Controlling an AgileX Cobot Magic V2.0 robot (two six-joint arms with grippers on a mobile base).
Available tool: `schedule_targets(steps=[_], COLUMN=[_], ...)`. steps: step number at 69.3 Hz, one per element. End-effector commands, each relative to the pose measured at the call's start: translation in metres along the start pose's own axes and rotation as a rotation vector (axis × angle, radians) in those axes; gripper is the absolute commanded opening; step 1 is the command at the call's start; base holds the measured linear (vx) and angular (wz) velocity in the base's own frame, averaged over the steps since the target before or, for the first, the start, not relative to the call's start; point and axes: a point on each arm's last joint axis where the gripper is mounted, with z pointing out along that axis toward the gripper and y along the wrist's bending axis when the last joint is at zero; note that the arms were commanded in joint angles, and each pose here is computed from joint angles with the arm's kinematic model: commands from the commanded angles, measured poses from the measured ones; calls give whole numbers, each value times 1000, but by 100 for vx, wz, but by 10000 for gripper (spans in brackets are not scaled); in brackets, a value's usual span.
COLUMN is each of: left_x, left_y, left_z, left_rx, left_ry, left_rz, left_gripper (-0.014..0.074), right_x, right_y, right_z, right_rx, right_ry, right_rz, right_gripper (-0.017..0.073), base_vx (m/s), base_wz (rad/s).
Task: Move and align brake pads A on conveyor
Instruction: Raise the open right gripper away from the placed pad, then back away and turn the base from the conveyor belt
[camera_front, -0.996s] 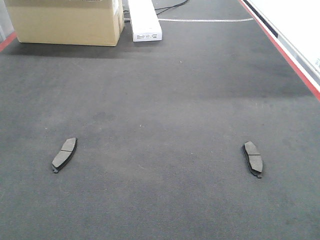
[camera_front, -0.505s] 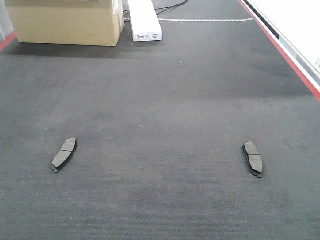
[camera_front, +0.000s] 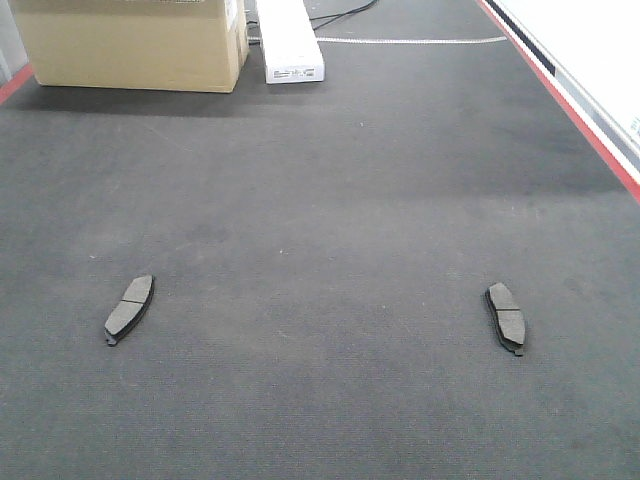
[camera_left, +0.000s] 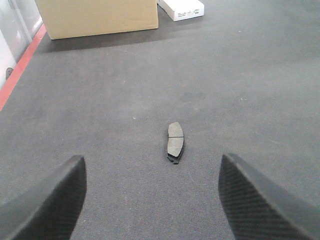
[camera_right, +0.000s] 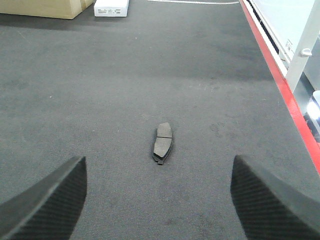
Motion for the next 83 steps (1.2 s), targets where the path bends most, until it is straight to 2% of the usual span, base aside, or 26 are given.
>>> schedule_targets(steps=[1, 41, 83], left_x=[-12, -12, -12], left_y=[1, 1, 1], left_z=[-2, -2, -2], left_rx=[-7, -7, -6], left_ry=[-82, -82, -81], left_rz=[-6, -6, -6], left_gripper=[517, 517, 517], right_x=[-12, -12, -12], right_y=[-1, -1, -1], right_z=[-1, -1, -1], right_rx=[15, 15, 15], right_ry=[-77, -77, -73], right_rz=[-9, -9, -9], right_gripper=[562, 562, 562], base_vx=[0, -7, -29], base_wz=[0, -4, -24])
